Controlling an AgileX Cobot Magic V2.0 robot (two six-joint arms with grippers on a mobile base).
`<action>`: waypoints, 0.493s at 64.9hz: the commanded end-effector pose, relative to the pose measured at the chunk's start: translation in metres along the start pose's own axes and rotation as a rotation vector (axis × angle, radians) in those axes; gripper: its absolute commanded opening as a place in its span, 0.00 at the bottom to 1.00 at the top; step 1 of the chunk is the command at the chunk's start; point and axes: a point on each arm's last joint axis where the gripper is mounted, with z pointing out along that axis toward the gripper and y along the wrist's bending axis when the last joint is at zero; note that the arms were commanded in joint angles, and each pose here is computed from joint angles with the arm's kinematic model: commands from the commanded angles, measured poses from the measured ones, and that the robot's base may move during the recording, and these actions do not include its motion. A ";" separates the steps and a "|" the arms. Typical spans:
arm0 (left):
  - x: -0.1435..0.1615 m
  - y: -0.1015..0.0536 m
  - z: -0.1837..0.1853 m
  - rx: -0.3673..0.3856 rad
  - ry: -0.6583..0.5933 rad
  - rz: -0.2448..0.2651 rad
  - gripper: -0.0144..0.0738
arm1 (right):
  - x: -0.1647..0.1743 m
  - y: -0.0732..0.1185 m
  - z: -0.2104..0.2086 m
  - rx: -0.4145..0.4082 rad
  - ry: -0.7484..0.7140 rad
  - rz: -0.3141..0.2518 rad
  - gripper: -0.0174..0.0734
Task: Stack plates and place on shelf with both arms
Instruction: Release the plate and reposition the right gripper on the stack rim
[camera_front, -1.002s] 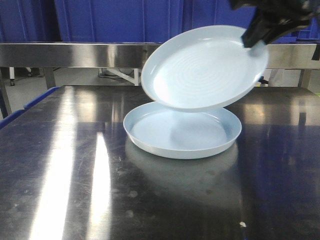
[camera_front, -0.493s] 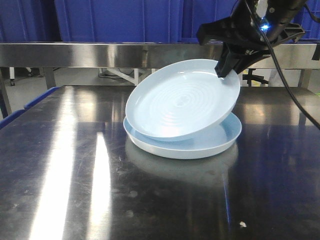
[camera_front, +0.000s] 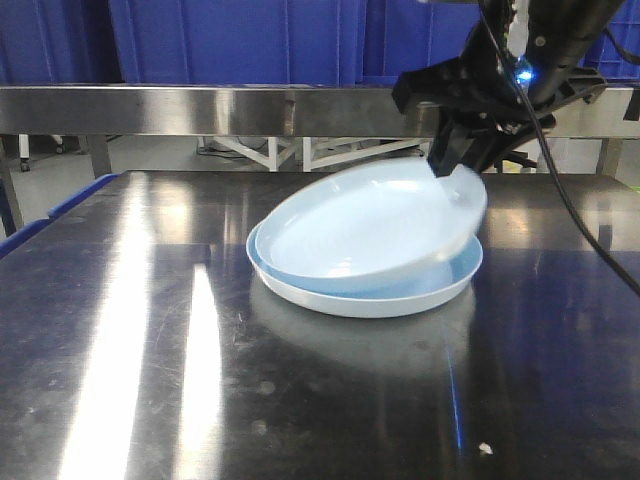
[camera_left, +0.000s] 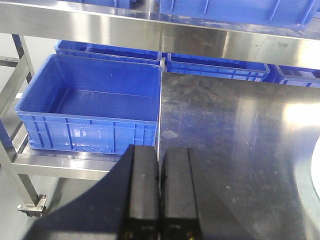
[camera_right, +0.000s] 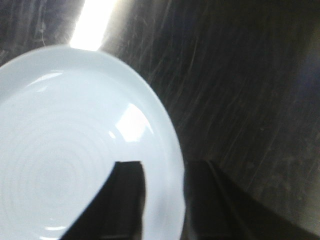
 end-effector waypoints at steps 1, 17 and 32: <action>-0.018 -0.001 -0.004 0.002 -0.117 -0.010 0.28 | -0.018 0.002 -0.019 -0.010 -0.104 -0.005 0.66; -0.018 -0.001 -0.004 0.002 -0.117 -0.010 0.28 | -0.017 0.002 -0.018 -0.010 -0.100 -0.005 0.66; -0.018 -0.001 -0.004 0.002 -0.117 -0.010 0.28 | -0.011 0.001 -0.003 -0.005 -0.047 -0.005 0.66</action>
